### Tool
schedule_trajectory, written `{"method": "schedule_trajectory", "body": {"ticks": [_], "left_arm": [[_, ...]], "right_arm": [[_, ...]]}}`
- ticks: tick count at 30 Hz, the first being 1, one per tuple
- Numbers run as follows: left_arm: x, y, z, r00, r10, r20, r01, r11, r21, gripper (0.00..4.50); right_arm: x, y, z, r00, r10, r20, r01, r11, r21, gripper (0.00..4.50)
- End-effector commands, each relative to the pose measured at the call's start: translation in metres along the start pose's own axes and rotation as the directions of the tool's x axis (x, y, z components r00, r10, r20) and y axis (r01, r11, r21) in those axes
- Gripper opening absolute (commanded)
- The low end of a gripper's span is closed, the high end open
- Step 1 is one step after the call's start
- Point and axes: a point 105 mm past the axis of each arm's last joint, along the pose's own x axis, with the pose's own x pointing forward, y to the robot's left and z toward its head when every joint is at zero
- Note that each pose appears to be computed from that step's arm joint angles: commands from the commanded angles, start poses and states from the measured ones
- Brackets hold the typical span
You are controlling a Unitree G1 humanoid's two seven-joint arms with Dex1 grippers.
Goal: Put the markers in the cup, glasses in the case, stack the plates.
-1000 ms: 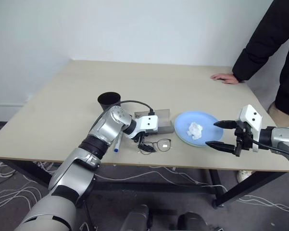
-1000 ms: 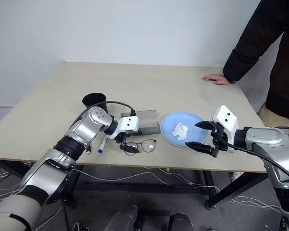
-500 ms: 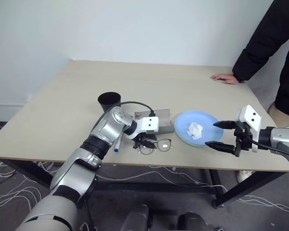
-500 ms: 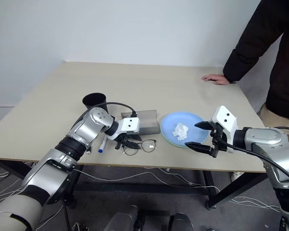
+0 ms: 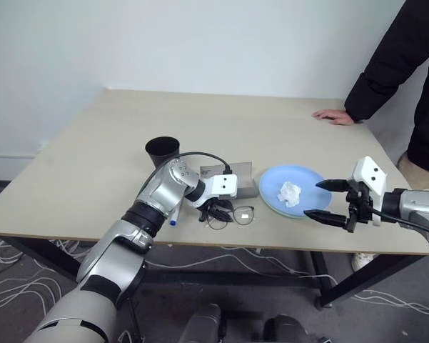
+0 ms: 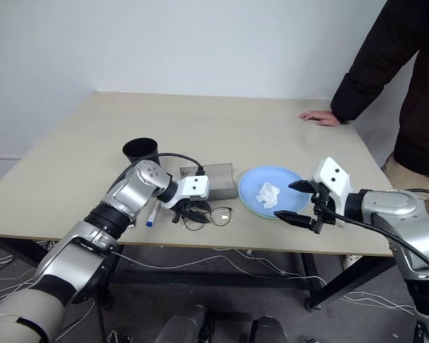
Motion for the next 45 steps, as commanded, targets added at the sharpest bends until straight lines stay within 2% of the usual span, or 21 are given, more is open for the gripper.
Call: {"method": "schedule_trajectory", "body": {"ticks": [1, 2, 3, 11, 21, 28, 35, 38, 41, 45], "left_arm": [[-0.001, -0.001, 0.011, 1.000, -0.005, 0.008, 0.005, 0.999, 0.046, 0.48], [-0.002, -0.002, 0.011, 1.000, -0.010, 0.009, 0.009, 0.999, 0.049, 0.16], [-0.002, -0.002, 0.010, 1.000, -0.014, 0.001, 0.014, 0.998, 0.056, 0.03], [-0.005, -0.002, 0.012, 1.000, -0.013, -0.003, 0.013, 0.995, 0.097, 0.03], [-0.033, 0.009, 0.046, 0.997, 0.011, 0.082, -0.025, 0.986, 0.165, 0.03], [-0.070, 0.039, 0.070, 0.984, 0.118, 0.136, -0.143, 0.972, 0.184, 0.03], [-0.088, 0.081, 0.053, 0.935, 0.350, 0.062, -0.355, 0.916, 0.186, 0.03], [-0.077, 0.091, 0.044, 0.900, 0.432, 0.052, -0.434, 0.882, 0.186, 0.03], [-0.060, 0.097, 0.034, 0.860, 0.509, 0.037, -0.501, 0.830, 0.244, 0.03], [-0.039, 0.092, 0.029, 0.864, 0.500, 0.066, -0.502, 0.839, 0.209, 0.03]], "right_arm": [[-0.003, -0.004, 0.012, 0.999, -0.025, 0.031, 0.026, 0.999, -0.045, 4.50], [-0.003, -0.004, 0.012, 0.999, -0.026, 0.030, 0.027, 0.999, -0.045, 4.50], [-0.003, -0.004, 0.012, 0.999, -0.026, 0.030, 0.028, 0.999, -0.045, 4.50], [-0.002, -0.005, 0.012, 0.999, -0.027, 0.030, 0.028, 0.999, -0.047, 4.50], [0.000, -0.005, 0.015, 0.999, -0.018, 0.034, 0.020, 0.998, -0.051, 4.50], [0.001, -0.007, 0.016, 0.999, -0.016, 0.033, 0.017, 0.998, -0.054, 4.50], [0.003, -0.008, 0.018, 0.999, -0.016, 0.039, 0.018, 0.998, -0.057, 4.50], [0.004, -0.008, 0.018, 0.999, -0.016, 0.042, 0.019, 0.998, -0.056, 4.50], [0.004, -0.008, 0.018, 0.999, -0.021, 0.044, 0.023, 0.998, -0.054, 4.50], [0.003, -0.007, 0.018, 0.999, -0.025, 0.044, 0.027, 0.998, -0.051, 4.50]]}}
